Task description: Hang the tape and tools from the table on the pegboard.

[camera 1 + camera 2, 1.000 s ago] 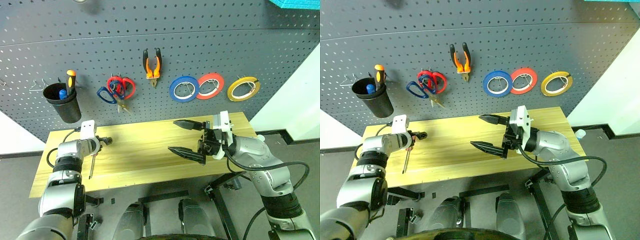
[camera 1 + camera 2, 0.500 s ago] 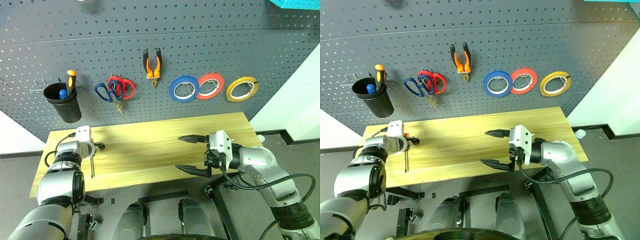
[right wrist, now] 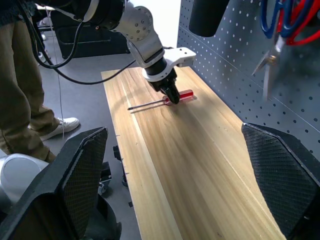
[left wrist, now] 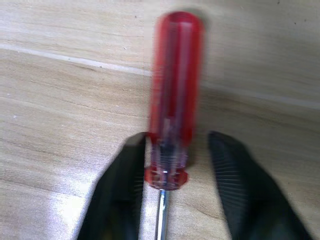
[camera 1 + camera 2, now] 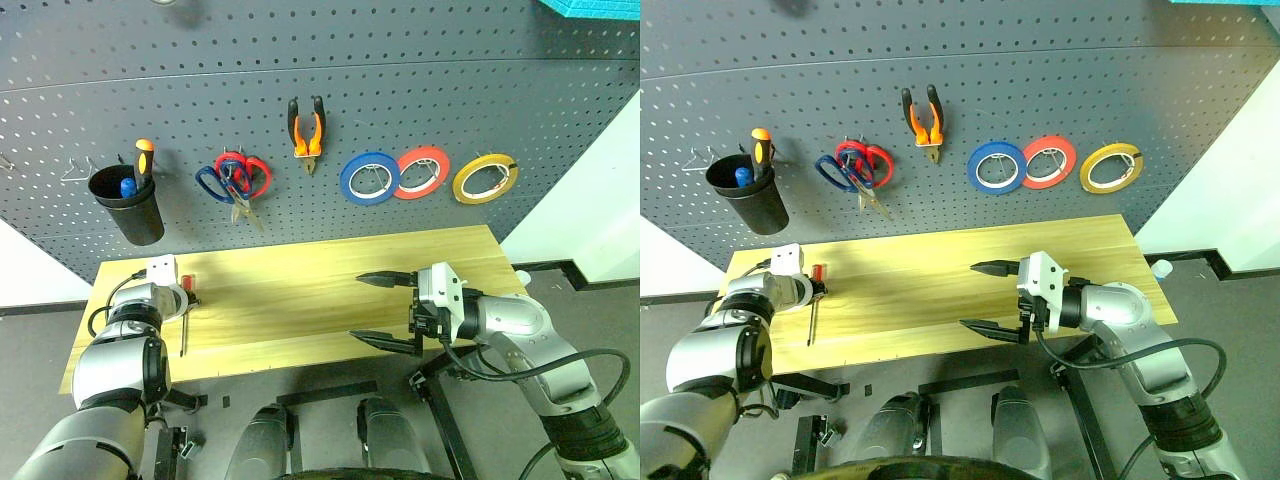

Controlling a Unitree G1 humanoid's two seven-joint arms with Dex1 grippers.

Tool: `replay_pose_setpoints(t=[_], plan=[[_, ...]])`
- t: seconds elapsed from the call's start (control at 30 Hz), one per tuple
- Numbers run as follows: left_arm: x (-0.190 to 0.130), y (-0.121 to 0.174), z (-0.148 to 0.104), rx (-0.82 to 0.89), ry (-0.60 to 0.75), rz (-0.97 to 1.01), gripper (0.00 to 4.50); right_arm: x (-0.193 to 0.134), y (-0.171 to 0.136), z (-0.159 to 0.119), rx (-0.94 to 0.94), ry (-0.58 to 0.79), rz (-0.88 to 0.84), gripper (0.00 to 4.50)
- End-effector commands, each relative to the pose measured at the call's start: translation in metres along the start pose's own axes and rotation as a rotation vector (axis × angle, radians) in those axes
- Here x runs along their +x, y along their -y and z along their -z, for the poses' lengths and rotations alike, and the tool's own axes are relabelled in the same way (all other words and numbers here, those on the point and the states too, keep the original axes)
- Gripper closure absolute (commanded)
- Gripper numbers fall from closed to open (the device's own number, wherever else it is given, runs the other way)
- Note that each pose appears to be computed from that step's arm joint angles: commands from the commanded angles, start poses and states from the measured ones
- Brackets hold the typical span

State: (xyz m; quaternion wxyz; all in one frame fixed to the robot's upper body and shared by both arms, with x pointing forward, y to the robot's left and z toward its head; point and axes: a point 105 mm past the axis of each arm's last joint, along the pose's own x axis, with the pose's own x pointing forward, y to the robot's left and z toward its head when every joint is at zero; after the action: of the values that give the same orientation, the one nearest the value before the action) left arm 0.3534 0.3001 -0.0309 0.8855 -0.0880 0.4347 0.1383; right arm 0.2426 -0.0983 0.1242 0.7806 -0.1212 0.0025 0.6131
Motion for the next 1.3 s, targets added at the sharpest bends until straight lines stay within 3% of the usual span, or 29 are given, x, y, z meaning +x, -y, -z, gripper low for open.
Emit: replay_pose_setpoints(t=[0.03,0.2,0.37,0.53,0.8,0.93,1.13,1.2,1.3], plan=[[-0.003,-0.011,-0.005,-0.018,0.016,-0.016,3.57,-0.001,0.001,-0.008,-0.029,0.031,0.005,0.00],[-0.003,-0.010,-0.004,-0.002,0.012,0.006,3.57,-0.001,0.002,-0.008,-0.029,0.037,0.010,0.00],[-0.013,-0.002,-0.007,0.113,0.085,0.216,3.57,-0.003,0.006,-0.025,-0.028,0.104,0.021,0.00],[-0.038,-0.016,0.008,0.214,0.147,0.290,3.57,-0.003,0.018,-0.042,-0.035,0.177,0.036,0.00],[-0.087,0.000,0.007,0.319,0.293,0.479,3.57,0.001,0.039,-0.091,0.043,0.405,0.017,0.00],[-0.126,0.024,-0.002,0.469,0.466,0.632,3.57,-0.002,0.043,-0.118,0.060,0.504,-0.023,0.00],[-0.178,0.039,-0.018,0.501,0.702,0.823,3.57,-0.001,0.044,-0.119,0.042,0.488,-0.031,0.00],[-0.198,0.040,-0.035,0.448,0.802,0.875,3.57,0.000,0.044,-0.117,0.044,0.481,-0.029,0.00],[-0.244,0.039,-0.079,0.328,1.037,0.951,3.57,-0.001,0.044,-0.115,0.047,0.475,-0.024,0.00]])
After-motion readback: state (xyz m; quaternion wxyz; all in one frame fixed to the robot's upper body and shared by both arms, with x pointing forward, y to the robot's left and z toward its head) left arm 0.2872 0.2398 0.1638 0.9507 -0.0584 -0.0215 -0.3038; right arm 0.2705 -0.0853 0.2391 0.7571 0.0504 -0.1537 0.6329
